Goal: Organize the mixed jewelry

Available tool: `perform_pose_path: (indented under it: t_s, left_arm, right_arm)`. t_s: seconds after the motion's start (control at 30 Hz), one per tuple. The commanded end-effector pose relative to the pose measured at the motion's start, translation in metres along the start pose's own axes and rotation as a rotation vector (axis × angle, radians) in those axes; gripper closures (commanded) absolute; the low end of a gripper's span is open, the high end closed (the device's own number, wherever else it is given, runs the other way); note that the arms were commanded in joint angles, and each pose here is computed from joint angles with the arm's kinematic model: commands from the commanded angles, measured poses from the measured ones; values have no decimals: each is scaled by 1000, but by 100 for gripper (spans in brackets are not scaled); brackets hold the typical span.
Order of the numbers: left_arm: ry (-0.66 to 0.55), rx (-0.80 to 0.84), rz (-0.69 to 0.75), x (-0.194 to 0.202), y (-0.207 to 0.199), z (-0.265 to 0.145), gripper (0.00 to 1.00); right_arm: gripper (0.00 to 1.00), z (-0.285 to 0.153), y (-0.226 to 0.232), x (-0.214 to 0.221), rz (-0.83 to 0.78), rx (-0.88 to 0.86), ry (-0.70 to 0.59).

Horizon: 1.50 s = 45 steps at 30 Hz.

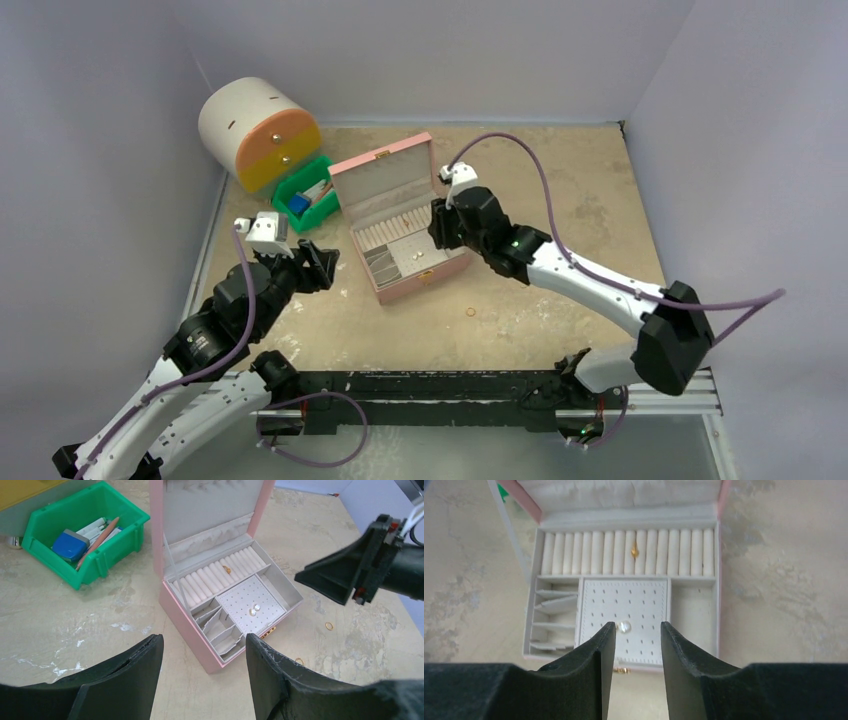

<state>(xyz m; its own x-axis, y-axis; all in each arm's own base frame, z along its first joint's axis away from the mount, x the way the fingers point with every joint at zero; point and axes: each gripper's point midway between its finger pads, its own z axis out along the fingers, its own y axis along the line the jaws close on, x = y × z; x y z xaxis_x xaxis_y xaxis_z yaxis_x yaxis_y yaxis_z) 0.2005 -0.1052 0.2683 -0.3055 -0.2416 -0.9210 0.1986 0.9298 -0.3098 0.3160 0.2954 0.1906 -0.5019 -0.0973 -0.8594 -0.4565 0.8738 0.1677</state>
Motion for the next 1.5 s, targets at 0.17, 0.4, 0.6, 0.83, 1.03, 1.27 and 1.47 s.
perform_pose_path:
  t_s: [0.17, 0.4, 0.6, 0.83, 1.03, 1.27, 1.47]
  left_arm:
    - [-25, -5, -4, -8, -2, 3, 40]
    - [-20, -13, -2, -7, -1, 5, 40]
    - [-16, -16, -4, -6, -1, 5, 40]
    - [-11, -17, -6, -5, -1, 6, 40]
    - [-11, -17, -7, -5, -1, 6, 40]
    - [-3, -18, -1, -4, -2, 7, 40]
    - [1, -18, 0, -3, -2, 7, 40]
  right_arm:
    - [59, -62, -29, 61, 140, 48, 86]
    - [63, -87, -45, 118, 287, 75, 133]
    - [66, -90, -46, 152, 355, 74, 205]
    - [69, -75, -51, 172, 385, 131, 254]
    - [72, -62, -52, 187, 449, 184, 294]
    - [75, -59, -54, 197, 452, 323, 304]
    - [73, -60, -53, 205, 441, 439, 320]
